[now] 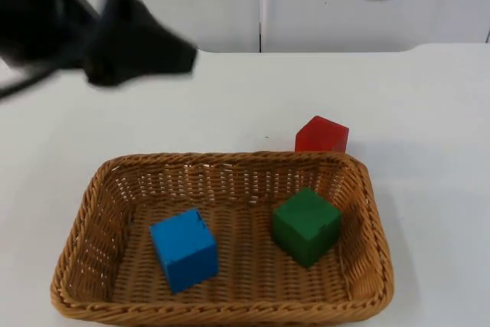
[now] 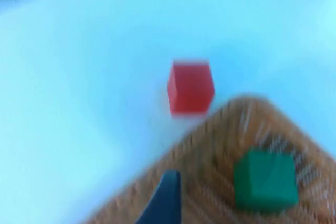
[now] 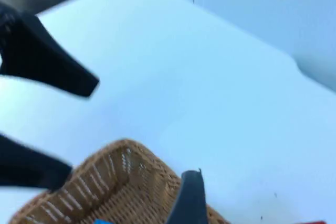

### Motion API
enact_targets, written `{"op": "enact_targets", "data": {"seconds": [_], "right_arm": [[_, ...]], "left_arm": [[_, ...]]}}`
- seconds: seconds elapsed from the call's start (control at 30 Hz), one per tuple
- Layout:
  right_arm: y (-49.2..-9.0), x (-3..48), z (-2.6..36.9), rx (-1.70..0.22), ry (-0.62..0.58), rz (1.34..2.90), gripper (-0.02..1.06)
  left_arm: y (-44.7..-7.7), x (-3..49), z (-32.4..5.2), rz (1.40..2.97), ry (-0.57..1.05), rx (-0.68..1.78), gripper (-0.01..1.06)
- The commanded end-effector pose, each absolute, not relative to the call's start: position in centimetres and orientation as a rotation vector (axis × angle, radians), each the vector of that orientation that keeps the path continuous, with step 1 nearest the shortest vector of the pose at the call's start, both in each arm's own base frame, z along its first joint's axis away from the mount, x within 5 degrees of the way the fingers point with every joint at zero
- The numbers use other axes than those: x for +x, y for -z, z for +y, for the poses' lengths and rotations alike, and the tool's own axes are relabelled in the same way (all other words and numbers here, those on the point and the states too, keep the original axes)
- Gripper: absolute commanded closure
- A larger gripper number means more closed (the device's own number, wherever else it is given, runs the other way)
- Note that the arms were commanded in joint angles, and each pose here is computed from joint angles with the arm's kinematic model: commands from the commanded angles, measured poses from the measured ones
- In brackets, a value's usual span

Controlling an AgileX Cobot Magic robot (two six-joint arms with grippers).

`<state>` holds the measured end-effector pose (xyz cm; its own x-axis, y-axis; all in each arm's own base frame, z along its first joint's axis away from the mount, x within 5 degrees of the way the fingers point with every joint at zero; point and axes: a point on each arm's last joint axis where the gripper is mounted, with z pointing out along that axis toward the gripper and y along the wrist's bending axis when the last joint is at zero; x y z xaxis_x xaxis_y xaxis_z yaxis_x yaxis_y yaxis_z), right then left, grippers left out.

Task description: Pick up one cube with each hand and place exactly two cubes into the same basket, leaving the remaining cube outside.

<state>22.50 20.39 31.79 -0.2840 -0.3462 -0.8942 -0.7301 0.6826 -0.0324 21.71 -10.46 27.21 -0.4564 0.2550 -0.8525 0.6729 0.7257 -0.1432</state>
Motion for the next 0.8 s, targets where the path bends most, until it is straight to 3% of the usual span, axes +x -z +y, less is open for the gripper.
{"op": "enact_targets", "data": {"seconds": [0.0, 0.3, 0.77], "right_arm": [[-33.6, 21.3, 19.5, -0.844, -0.501, 1.855, 0.38], [-35.0, 19.8, 18.6, -0.863, -0.521, 1.837, 0.38], [-38.0, 16.1, 16.0, -0.914, -0.557, 1.784, 0.38]], "left_arm": [[-30.3, 19.7, -9.8, 1.903, 0.555, 0.692, 0.2], [-34.0, 16.0, -8.7, 1.728, 0.525, 0.667, 0.2], [-35.2, 12.5, -7.1, 1.758, 0.485, 0.597, 0.2]]}}
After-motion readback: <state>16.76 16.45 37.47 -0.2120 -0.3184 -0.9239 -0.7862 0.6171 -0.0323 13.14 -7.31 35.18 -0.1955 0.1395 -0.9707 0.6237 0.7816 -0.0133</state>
